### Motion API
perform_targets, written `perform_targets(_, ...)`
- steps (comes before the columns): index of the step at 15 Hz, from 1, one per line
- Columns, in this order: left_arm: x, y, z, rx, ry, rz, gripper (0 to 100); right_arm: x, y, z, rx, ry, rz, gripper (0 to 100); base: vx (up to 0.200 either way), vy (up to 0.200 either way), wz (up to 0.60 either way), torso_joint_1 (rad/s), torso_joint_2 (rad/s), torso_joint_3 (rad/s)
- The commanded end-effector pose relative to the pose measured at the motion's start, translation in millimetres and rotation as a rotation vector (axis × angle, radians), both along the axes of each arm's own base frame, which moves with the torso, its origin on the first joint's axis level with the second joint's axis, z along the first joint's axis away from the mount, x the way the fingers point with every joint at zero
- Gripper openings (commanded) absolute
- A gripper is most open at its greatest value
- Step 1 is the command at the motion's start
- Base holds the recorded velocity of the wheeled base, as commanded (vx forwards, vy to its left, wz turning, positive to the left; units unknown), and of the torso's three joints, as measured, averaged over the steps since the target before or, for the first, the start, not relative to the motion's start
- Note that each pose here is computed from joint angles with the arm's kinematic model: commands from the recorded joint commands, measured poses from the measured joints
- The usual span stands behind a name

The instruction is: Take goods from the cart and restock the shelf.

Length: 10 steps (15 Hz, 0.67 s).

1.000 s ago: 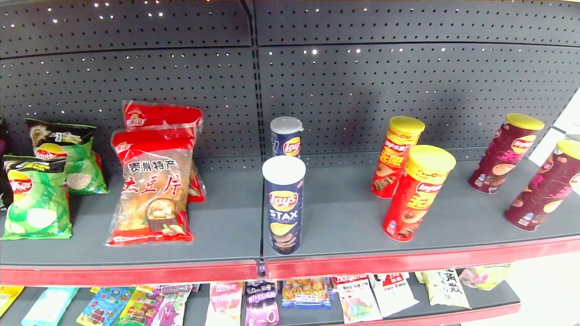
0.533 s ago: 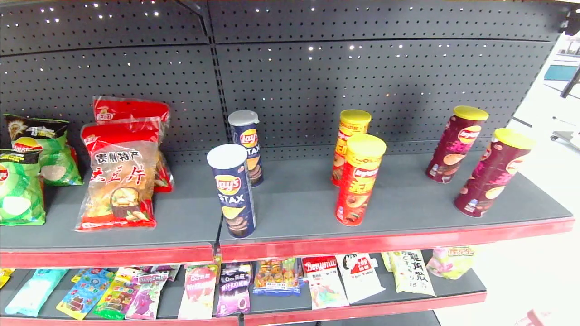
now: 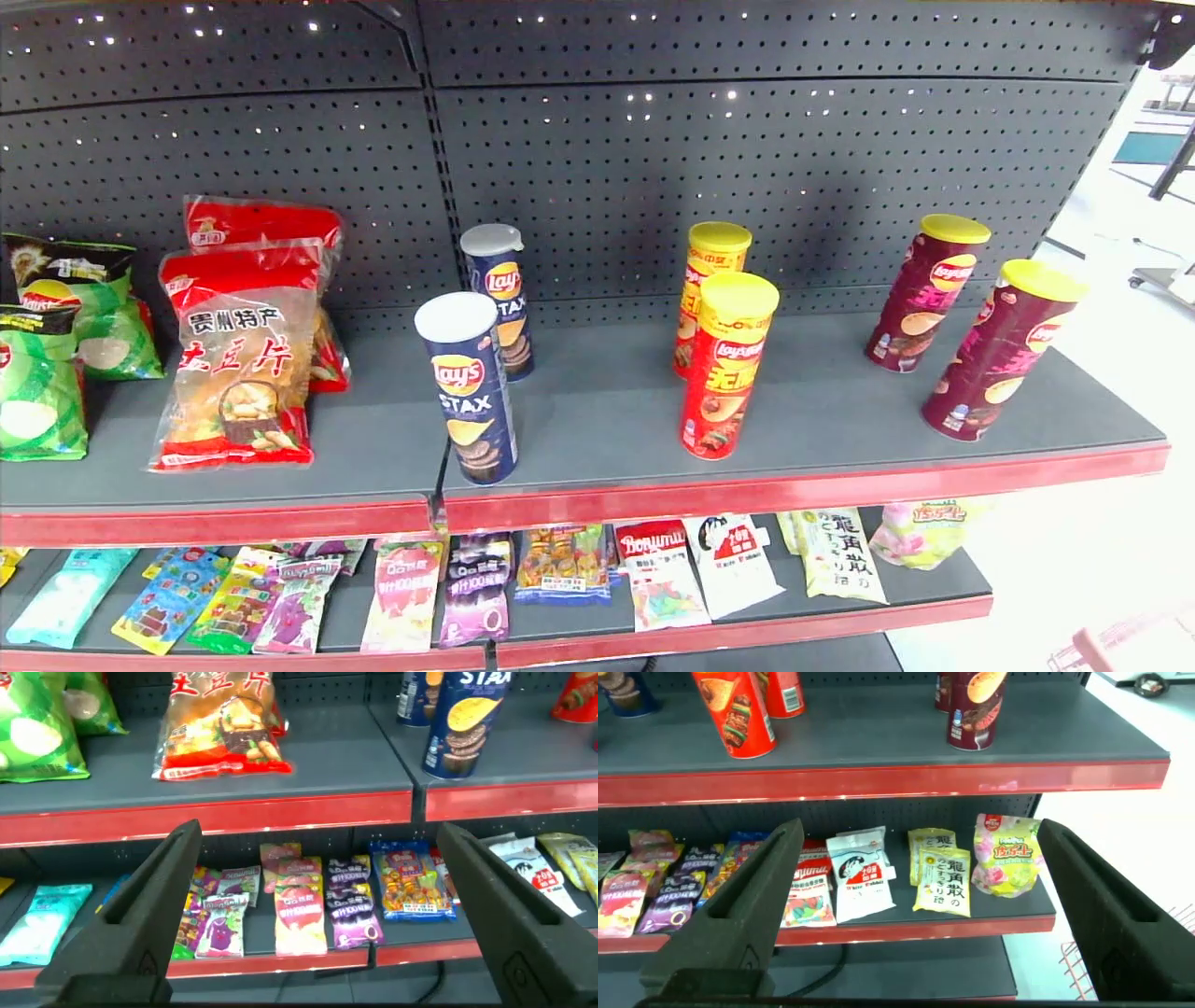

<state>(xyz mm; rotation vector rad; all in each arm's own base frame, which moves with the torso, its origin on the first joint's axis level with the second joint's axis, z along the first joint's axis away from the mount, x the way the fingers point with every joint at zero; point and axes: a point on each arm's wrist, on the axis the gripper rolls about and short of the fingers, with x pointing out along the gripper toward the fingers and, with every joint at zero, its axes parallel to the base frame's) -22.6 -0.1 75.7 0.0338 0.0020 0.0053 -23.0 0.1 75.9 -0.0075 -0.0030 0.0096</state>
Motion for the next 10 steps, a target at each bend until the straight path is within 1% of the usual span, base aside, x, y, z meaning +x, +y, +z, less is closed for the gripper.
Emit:
perform_targets(1, 0.1, 0.0, 0.1, 0.000, 0.001, 0.001, 100, 0.1, 0.0, 0.0, 0.000, 0.001, 0.001, 100, 0.000, 0.000, 0.00, 0.000, 0.00, 0.000)
perform_targets(10, 0.1, 0.0, 0.1, 0.000, 0.001, 0.001, 100, 0.1, -0.1, 0.0, -0.002, 0.001, 0.000, 100, 0.000, 0.000, 0.00, 0.000, 0.00, 0.000)
